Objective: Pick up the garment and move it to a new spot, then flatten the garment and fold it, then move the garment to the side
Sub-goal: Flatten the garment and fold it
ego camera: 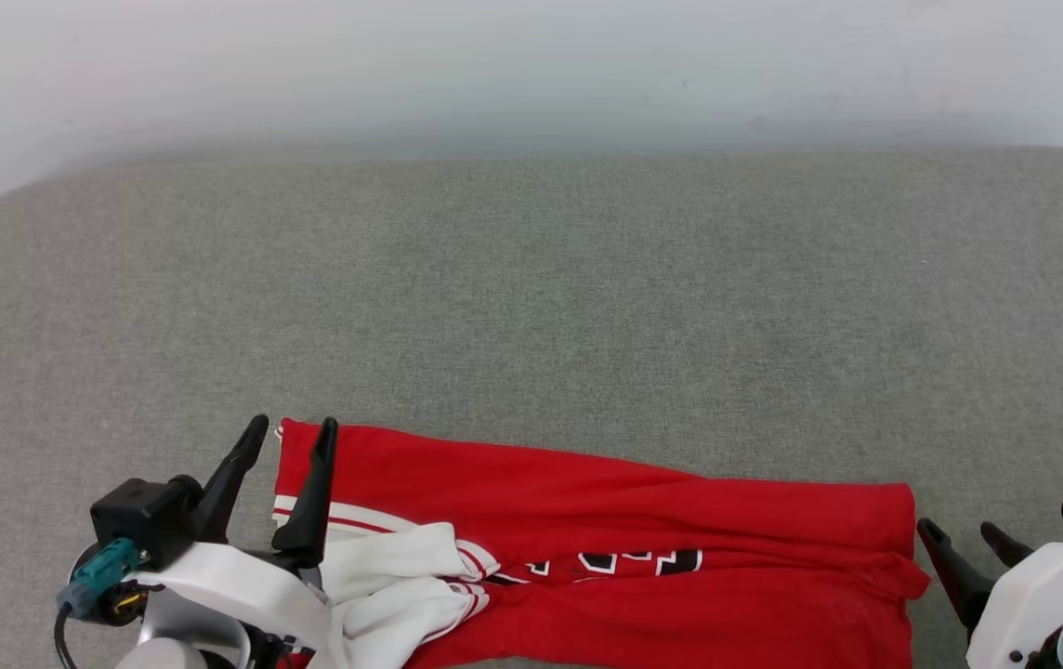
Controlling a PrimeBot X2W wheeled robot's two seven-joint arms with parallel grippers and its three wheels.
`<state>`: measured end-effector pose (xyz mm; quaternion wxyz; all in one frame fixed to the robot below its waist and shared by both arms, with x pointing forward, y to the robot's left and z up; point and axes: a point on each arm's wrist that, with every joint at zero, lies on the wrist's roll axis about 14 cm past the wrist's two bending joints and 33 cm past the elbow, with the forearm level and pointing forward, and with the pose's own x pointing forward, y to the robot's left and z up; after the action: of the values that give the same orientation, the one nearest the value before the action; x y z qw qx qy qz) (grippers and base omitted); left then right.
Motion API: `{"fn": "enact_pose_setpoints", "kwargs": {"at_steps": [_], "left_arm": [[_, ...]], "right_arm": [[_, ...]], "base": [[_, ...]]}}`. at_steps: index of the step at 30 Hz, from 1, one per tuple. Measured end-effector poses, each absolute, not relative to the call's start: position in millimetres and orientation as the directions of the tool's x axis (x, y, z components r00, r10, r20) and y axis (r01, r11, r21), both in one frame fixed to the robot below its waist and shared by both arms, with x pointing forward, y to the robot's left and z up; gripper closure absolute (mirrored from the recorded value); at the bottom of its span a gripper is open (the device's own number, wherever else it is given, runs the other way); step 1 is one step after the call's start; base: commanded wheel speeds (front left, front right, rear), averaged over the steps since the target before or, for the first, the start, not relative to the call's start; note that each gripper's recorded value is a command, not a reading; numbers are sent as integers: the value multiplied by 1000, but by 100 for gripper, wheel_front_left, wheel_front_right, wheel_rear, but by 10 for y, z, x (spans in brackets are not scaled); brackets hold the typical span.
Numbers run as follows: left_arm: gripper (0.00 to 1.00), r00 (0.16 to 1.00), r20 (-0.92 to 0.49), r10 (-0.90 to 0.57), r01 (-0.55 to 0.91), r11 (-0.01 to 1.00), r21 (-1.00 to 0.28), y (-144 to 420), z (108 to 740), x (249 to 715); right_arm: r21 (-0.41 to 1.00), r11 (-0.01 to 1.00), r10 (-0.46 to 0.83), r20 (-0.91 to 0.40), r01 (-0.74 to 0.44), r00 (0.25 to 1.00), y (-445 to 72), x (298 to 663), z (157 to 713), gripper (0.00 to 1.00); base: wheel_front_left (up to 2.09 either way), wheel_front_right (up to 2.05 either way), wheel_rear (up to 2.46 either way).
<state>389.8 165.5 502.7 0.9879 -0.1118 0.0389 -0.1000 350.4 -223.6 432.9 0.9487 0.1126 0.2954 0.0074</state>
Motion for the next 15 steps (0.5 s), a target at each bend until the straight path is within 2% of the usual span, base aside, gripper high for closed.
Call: {"fn": "enact_pose_setpoints", "kwargs": {"at_steps": [6,15], "left_arm": [[0,985,52,-166,174,964,-202,1666,5219,3898],[0,985,140,-100,123,977,-171,1757,5416,3932]], "right_arm": [[167,986,116,-637,-10,762,-2190,3441,4227,0],[205,978,177,-719,-38,672,-1991,3367,3913,0]], "base": [[0,0,0],[0,0,0]]}}
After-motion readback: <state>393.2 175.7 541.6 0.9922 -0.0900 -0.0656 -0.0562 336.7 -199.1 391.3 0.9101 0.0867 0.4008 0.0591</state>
